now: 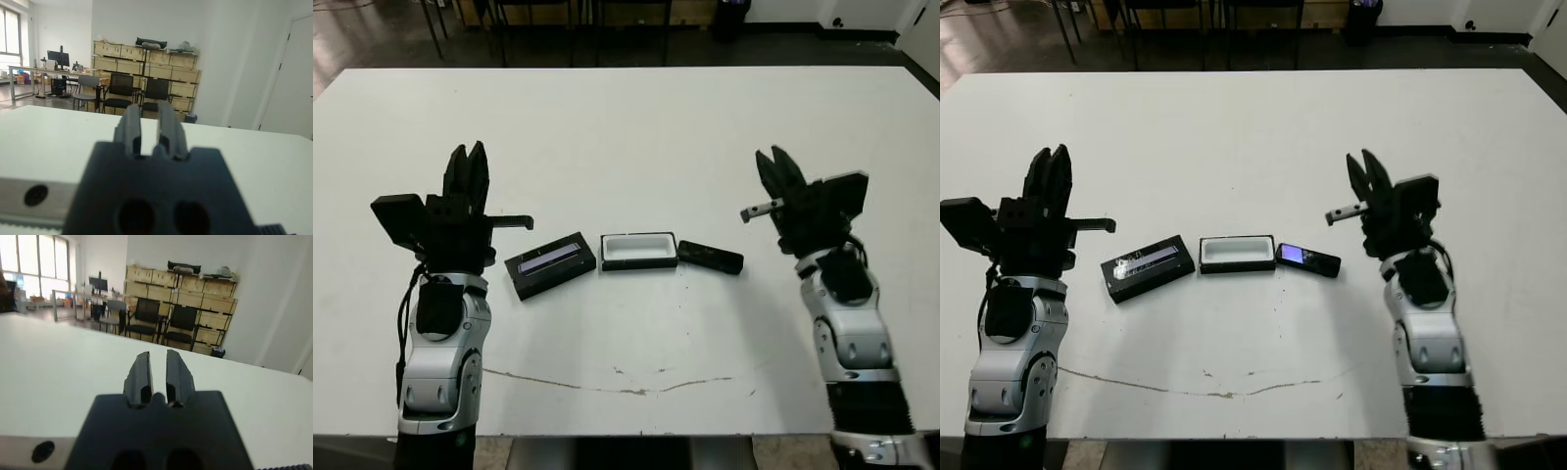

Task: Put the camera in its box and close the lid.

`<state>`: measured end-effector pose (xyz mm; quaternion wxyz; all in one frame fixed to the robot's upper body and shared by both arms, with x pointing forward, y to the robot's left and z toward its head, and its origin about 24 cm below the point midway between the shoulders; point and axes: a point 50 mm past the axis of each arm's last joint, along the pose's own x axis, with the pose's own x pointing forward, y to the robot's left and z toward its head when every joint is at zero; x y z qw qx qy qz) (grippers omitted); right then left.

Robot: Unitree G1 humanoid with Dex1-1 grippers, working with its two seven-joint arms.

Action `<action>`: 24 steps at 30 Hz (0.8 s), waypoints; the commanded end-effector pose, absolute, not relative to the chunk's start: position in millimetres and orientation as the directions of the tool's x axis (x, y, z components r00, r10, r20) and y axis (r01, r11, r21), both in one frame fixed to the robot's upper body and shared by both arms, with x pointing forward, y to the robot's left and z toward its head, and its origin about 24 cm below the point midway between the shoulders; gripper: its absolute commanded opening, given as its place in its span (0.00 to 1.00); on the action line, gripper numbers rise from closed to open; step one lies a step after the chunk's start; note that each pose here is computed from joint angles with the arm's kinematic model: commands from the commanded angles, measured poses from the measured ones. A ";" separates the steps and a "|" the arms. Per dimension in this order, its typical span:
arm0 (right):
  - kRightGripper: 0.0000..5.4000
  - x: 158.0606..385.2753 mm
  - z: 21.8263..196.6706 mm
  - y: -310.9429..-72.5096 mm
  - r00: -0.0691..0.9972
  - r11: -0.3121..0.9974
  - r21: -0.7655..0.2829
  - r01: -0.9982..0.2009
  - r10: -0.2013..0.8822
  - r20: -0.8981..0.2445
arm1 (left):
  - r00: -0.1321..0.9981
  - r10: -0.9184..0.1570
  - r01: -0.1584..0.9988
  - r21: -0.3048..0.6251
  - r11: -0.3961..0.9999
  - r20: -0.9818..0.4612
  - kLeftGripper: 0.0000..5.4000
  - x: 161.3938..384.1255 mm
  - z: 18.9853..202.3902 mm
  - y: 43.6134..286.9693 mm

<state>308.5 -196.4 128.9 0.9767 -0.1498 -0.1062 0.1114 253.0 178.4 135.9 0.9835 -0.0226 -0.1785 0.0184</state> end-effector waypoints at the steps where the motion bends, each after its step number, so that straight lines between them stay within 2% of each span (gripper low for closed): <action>1: 0.00 318.4 126.2 -209.3 0.962 0.895 -0.397 -0.201 0.258 0.094 | 0.950 0.042 -0.033 -0.033 0.999 0.310 0.01 251.4 129.4 181.6; 4: 0.00 327.2 125.6 -218.1 0.957 0.852 -0.469 -0.235 0.286 0.040 | 0.950 0.034 -0.025 -0.034 0.999 0.309 0.01 251.2 129.0 181.4; 7: 0.00 334.3 124.7 -225.0 0.950 0.792 -0.536 -0.293 0.306 -0.068 | 0.952 0.026 -0.015 -0.037 0.999 0.305 0.01 250.8 128.7 181.0; 10: 0.00 338.6 122.4 -231.0 0.924 0.741 -0.557 -0.376 0.348 -0.160 | 0.952 0.020 -0.014 -0.023 1.000 0.305 0.01 250.1 129.1 180.7; 14: 0.00 338.6 115.5 -235.0 0.876 0.613 -0.629 -0.478 0.385 -0.290 | 0.953 0.009 -0.004 -0.019 1.000 0.302 0.01 249.5 129.3 180.6; 18: 0.00 333.2 101.3 -236.8 0.795 0.594 -0.528 -0.607 0.435 -0.423 | 0.954 0.007 -0.002 -0.015 1.000 0.300 0.01 248.9 129.0 180.9; 24: 0.00 321.1 87.3 -235.5 0.715 0.550 -0.459 -0.697 0.489 -0.500 | 0.957 0.010 -0.007 -0.010 1.000 0.289 0.01 247.9 128.8 181.1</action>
